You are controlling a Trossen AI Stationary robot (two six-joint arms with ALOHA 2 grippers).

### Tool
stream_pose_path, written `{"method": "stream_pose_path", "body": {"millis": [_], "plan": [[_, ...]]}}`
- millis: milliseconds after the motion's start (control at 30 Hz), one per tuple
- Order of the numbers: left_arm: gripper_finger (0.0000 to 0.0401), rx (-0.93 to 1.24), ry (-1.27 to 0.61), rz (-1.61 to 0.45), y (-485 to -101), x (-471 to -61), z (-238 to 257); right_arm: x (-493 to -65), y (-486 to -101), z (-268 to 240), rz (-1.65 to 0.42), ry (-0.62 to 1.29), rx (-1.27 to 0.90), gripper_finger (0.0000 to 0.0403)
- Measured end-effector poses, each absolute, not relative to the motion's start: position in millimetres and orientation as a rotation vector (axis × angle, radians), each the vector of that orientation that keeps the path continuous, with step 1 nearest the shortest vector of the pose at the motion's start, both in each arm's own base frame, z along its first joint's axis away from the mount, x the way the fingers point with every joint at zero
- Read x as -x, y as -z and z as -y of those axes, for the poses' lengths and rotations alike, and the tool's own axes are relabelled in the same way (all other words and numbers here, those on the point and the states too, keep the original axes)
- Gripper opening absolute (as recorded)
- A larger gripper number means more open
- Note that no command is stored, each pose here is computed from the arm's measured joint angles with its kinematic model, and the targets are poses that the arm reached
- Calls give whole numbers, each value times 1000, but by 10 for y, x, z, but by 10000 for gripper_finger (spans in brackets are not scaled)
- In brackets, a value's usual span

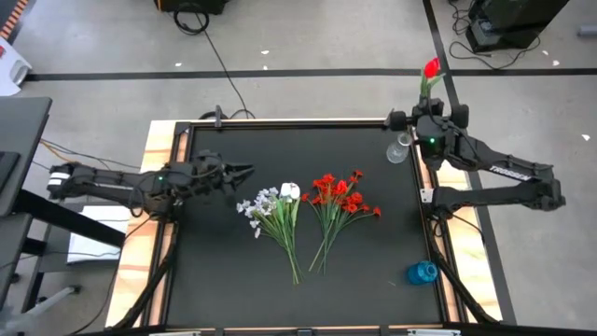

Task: Sort flowers into vase by color
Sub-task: Put the left red flower into the transparent vase

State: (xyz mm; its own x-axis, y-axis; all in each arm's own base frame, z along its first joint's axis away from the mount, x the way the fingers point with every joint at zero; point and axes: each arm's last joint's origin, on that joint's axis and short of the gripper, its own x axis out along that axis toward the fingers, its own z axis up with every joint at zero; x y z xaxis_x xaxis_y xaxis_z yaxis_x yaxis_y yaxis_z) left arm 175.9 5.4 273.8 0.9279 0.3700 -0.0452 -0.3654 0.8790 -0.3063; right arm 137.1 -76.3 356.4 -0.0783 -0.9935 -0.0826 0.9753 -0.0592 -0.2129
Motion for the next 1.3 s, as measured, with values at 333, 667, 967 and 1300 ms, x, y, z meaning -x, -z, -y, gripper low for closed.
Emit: {"method": "stream_pose_path", "body": {"millis": [333, 667, 967, 1300], "plan": [[96, 220, -393, -28, -2946, -2096, -58, -1307, -3415, 894, -240, 1672, 35, 16], [96, 232, -432, -19, -2959, -2120, -140, -1296, -3145, 937, -282, 1675, 15, 16], [96, 263, -432, -10, -2962, -2119, -138, -1280, -2775, 943, -245, 1727, -60, 39], [96, 294, -431, -4, -2962, -2120, -136, -1219, -2378, 1001, -274, 1673, -225, 56]]}}
